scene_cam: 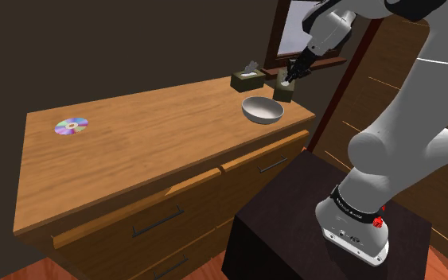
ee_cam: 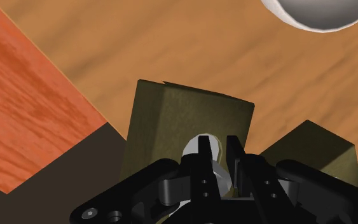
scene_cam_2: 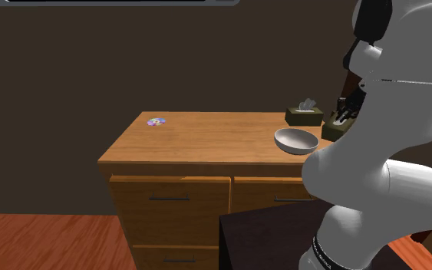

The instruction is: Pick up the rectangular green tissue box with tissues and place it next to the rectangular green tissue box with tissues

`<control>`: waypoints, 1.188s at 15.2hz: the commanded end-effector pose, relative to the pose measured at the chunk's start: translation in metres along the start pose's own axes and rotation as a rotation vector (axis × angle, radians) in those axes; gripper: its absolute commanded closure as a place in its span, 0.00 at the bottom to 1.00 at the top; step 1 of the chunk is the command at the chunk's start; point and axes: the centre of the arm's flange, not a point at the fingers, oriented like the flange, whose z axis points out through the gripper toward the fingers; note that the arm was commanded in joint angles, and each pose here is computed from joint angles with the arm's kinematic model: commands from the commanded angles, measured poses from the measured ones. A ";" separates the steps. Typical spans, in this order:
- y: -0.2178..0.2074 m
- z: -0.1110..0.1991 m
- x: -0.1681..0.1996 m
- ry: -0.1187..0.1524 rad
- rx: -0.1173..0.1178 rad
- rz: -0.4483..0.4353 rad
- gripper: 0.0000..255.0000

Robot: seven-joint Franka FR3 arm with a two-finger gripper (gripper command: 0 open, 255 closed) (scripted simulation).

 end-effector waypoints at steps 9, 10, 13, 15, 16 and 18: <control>0.000 -0.038 0.000 -0.004 0.000 0.000 0.00; 0.000 -0.048 0.000 -0.004 0.000 0.000 0.00; 0.000 -0.048 0.000 -0.004 0.000 0.000 0.00; 0.000 -0.048 0.000 -0.004 0.000 0.000 0.00; 0.000 -0.048 0.000 -0.004 0.000 0.000 0.00; 0.000 -0.048 0.000 -0.004 0.000 0.000 0.00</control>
